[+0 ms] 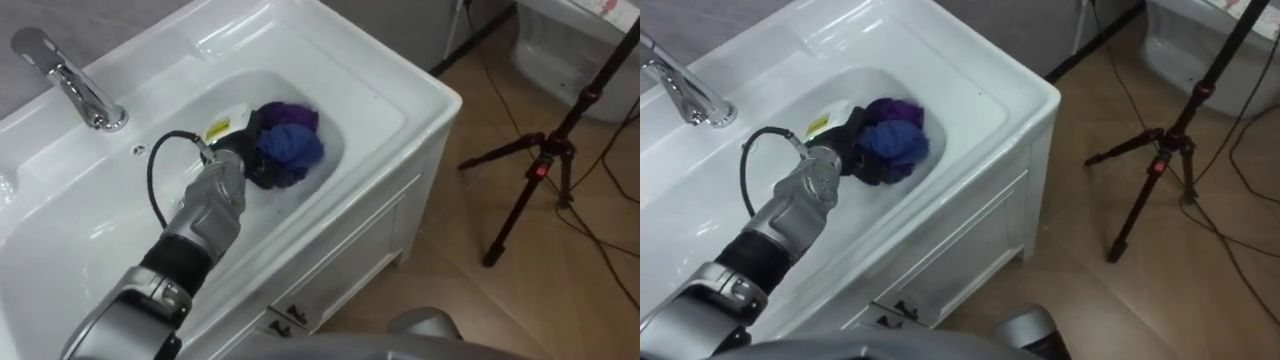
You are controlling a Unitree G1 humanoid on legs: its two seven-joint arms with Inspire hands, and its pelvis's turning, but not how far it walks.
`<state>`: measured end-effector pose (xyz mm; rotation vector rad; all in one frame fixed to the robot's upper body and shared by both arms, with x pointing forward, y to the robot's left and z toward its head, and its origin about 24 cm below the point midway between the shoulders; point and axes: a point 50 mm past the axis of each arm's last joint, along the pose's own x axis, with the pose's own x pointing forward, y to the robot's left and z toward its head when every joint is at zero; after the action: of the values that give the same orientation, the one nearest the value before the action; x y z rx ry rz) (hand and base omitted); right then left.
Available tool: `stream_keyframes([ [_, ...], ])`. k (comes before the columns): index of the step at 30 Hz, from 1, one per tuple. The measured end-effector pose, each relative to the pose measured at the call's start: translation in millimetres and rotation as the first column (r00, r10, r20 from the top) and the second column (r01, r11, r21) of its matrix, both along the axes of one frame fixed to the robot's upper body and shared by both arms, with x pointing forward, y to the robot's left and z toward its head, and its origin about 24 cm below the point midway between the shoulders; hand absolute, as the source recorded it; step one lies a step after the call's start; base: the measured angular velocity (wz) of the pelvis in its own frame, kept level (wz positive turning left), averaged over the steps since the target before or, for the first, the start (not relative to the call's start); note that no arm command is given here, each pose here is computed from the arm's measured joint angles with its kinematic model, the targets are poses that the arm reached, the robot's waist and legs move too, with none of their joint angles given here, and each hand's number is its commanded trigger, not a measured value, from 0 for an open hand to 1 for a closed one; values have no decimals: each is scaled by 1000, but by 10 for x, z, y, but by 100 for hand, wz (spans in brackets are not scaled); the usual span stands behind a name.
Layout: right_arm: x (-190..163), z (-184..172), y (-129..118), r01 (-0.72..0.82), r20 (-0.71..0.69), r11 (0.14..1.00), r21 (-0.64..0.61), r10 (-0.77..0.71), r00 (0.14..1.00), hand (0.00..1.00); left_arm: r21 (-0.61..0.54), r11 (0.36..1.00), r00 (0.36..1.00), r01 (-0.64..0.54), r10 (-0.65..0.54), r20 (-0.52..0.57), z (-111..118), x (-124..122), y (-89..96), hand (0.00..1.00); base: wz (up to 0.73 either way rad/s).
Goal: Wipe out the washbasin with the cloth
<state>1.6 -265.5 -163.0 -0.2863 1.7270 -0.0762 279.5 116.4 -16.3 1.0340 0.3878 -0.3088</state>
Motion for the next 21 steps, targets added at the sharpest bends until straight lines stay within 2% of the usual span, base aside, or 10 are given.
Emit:
stream_keyframes([
  [3,120,-3,6,10,50,1000,6,-10,999,0,-22,999,999,47,-47,14,81,0,-95,100,17],
  [8,150,-7,19,57,79,998,14,-58,995,0,-41,996,997,82,-82,8,126,-4,-153,100,10],
  [21,10,1,-11,84,38,996,-10,-84,996,0,-43,997,998,70,-70,-9,69,6,-95,100,-1],
])
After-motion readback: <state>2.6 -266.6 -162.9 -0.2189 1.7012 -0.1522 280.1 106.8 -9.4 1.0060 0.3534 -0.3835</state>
